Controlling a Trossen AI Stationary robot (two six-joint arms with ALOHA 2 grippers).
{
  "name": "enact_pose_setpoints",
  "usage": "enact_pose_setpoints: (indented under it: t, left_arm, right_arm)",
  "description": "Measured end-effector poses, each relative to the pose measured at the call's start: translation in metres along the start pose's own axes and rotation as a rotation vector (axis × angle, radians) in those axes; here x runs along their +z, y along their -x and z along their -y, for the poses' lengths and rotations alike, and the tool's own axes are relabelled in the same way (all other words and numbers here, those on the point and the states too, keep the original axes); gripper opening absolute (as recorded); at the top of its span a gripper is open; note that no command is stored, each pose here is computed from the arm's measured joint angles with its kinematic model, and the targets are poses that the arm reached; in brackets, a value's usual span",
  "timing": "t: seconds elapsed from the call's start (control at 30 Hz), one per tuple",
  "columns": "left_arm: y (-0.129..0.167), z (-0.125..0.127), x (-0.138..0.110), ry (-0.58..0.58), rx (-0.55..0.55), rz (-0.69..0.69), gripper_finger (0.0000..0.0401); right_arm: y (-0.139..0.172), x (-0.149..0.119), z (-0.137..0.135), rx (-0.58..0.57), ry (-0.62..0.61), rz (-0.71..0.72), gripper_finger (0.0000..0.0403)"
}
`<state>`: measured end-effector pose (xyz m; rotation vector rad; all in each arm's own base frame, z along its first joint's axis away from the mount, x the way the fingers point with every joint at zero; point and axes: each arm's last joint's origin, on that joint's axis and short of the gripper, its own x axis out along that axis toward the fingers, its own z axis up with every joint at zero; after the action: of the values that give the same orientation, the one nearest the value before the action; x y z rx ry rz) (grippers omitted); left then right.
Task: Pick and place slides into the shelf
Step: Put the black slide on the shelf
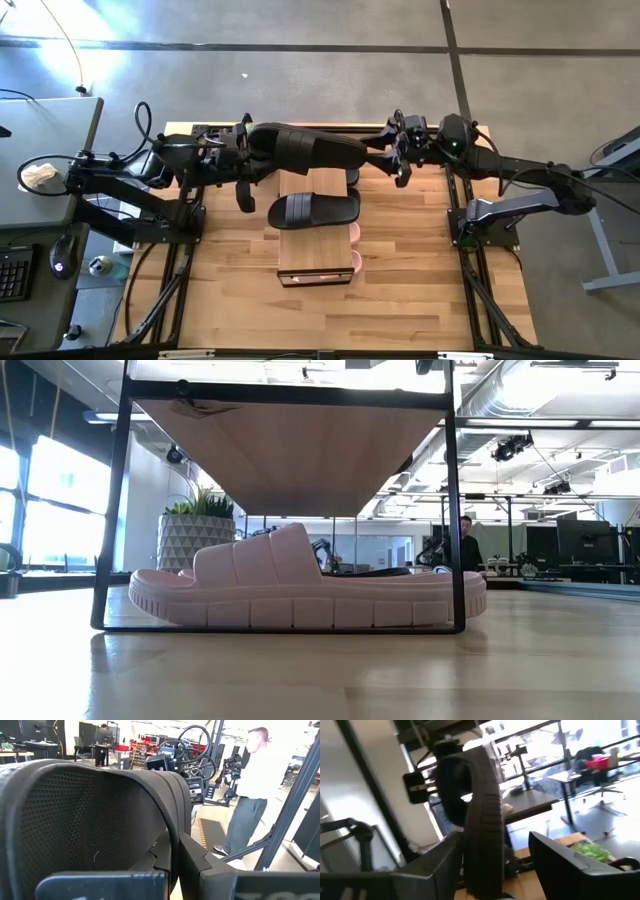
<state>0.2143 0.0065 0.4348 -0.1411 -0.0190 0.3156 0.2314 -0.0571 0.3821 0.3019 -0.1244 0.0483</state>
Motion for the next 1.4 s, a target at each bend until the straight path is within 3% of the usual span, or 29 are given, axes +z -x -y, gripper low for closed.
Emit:
enact_pose_setpoints:
  t: [0.2, 0.5, 0.93, 1.1, 1.23, 1.4]
  left_arm:
    - [-0.002, 0.0, -0.001, -0.002, 0.008, -0.005, 0.0]
    - [-0.008, 0.001, -0.006, -0.008, 0.021, -0.029, 0.0022]
    - [-0.004, 0.001, -0.003, -0.011, -0.016, -0.013, 0.0161]
    - [0.006, -0.001, 0.005, -0.012, -0.016, 0.022, 0.0209]
    - [0.015, -0.004, 0.009, -0.017, -0.01, 0.044, 0.0234]
    - [0.023, -0.007, 0.012, -0.026, 0.017, 0.045, 0.0248]
  right_arm:
    - [-0.008, -0.006, 0.006, -0.052, -0.026, -0.004, 0.0162]
    - [-0.018, -0.016, 0.015, -0.097, -0.059, -0.027, 0.0036]
    - [-0.007, -0.005, 0.014, -0.182, -0.051, 0.034, 0.0036]
    - [0.01, 0.003, 0.012, -0.302, -0.081, 0.065, 0.0036]
    - [0.027, 0.006, 0.008, -0.36, -0.125, 0.039, 0.0036]
    - [0.049, 0.012, -0.001, -0.346, -0.248, 0.03, 0.0036]
